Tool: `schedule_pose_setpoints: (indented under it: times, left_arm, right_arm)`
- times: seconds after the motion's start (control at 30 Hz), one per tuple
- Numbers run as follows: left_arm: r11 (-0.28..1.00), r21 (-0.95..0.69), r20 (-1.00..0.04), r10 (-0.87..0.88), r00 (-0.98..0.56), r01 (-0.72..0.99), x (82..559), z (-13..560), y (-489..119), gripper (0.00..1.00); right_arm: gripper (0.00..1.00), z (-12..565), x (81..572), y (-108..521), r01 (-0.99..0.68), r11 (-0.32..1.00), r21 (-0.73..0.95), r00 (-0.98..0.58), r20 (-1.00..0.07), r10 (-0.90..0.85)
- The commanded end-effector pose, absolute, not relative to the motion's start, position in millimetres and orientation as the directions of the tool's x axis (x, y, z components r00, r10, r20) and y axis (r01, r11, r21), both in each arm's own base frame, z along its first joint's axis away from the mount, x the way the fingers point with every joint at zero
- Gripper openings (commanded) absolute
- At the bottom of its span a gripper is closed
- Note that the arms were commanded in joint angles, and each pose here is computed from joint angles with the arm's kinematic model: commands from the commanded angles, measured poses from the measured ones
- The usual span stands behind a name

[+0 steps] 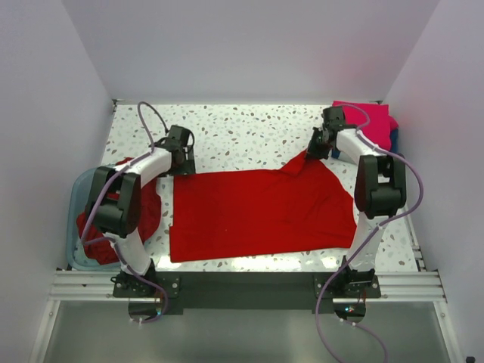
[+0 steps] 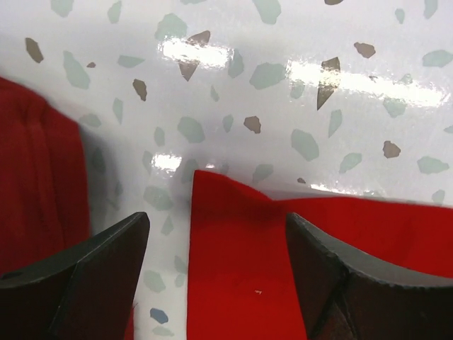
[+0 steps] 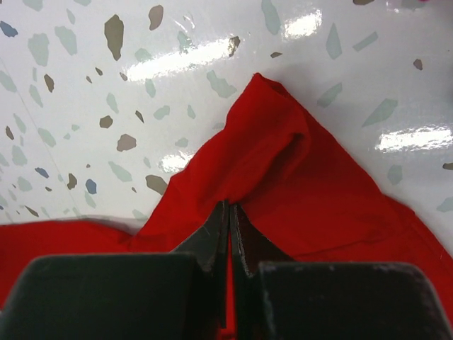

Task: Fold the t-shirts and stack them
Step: Fold the tshirt

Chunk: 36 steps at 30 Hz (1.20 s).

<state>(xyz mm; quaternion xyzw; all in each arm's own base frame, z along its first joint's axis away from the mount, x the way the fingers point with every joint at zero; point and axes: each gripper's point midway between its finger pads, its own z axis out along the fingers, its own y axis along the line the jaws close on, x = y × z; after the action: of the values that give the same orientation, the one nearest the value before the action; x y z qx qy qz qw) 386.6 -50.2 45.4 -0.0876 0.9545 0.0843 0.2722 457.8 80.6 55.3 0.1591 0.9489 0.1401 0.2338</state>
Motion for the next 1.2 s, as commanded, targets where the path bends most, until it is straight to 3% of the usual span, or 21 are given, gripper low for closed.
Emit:
schedule_pose_setpoints:
  times: [0.0, 0.2, 0.87, 0.97, 1.17]
  left_arm:
    - [0.966, 0.058, -0.545, -0.181, -0.819, -0.252, 404.0, 40.7, -52.1, 0.82]
    - [0.947, 0.044, -0.560, -0.240, -0.793, -0.318, 410.3, 39.0, -37.7, 0.69]
    - [0.948, 0.001, -0.510, -0.274, -0.816, -0.319, 410.5, 16.3, -33.9, 0.48]
    - [0.949, 0.003, -0.500, -0.272, -0.822, -0.315, 409.3, 12.9, -34.4, 0.39]
    - [0.951, 0.006, -0.494, -0.264, -0.828, -0.308, 409.3, 11.0, -35.4, 0.04]
  right_arm:
    - [0.00, 79.6, 458.2, 87.6, 0.190, 0.908, 0.374, -0.827, -0.436, 0.353]
    - [0.00, 79.9, 455.7, 84.7, 0.175, 0.920, 0.351, -0.836, -0.442, 0.327]
    - [0.00, 85.1, 447.8, 83.9, 0.164, 0.924, 0.346, -0.839, -0.444, 0.316]
    - [0.00, 86.5, 447.0, 84.2, 0.166, 0.922, 0.350, -0.837, -0.444, 0.320]
    - [0.00, 95.2, 442.7, 85.2, 0.161, 0.920, 0.357, -0.831, -0.453, 0.322]
